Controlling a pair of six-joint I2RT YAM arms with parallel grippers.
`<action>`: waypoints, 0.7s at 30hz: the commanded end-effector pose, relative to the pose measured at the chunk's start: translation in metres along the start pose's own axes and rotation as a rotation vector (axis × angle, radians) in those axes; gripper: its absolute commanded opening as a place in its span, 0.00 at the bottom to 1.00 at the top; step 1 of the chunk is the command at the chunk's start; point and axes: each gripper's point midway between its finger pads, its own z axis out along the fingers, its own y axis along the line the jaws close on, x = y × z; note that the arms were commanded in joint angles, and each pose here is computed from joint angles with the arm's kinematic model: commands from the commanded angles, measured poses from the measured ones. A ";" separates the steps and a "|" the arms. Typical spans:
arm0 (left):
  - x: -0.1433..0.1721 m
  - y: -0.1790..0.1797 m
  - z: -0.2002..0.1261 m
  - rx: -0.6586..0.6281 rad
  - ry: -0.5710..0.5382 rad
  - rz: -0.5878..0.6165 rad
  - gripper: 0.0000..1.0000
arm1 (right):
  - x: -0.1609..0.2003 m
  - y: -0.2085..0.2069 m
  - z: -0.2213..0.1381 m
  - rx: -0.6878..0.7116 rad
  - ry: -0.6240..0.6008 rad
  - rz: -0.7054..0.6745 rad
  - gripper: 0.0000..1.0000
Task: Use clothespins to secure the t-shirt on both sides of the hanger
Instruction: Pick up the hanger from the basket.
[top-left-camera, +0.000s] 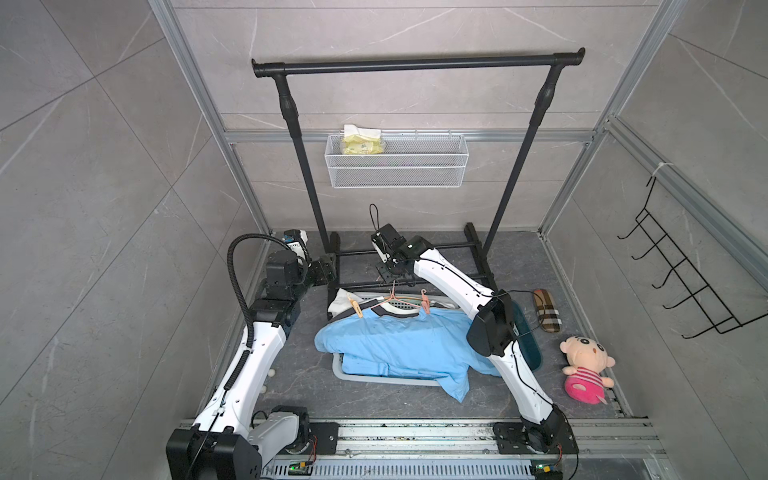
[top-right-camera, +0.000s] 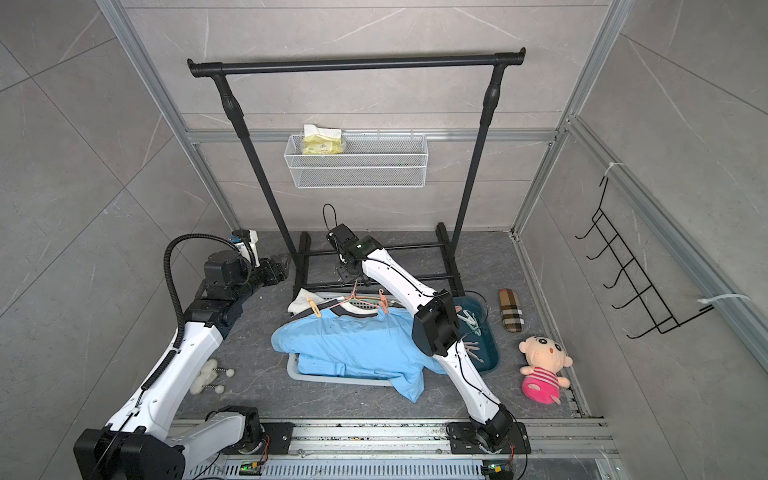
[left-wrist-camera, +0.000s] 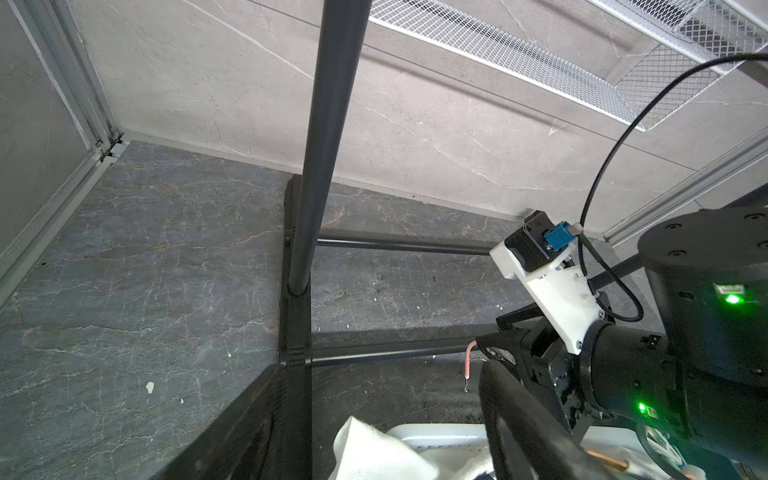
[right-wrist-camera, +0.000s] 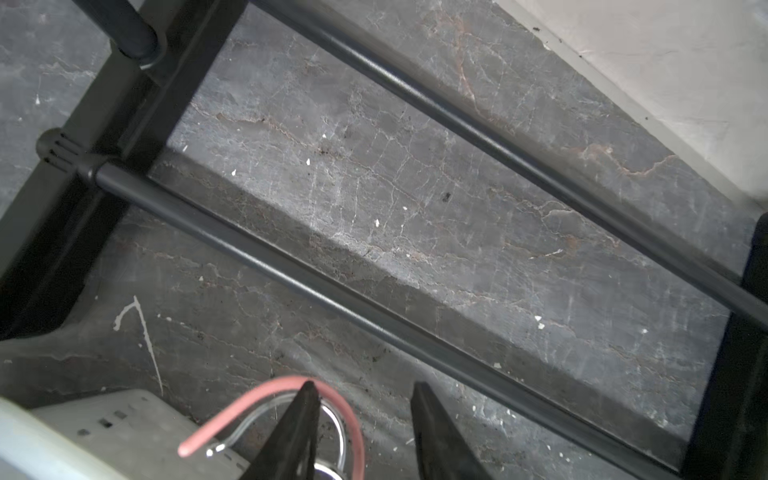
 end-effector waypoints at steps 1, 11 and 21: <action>-0.013 -0.009 -0.002 0.036 -0.024 0.026 0.76 | 0.014 -0.001 0.006 0.015 0.072 -0.002 0.39; -0.013 -0.009 -0.001 0.034 -0.023 0.034 0.75 | 0.008 0.000 -0.009 -0.004 0.053 -0.004 0.39; -0.012 -0.007 -0.001 0.028 -0.022 0.037 0.75 | 0.015 -0.004 -0.016 0.004 0.061 -0.010 0.38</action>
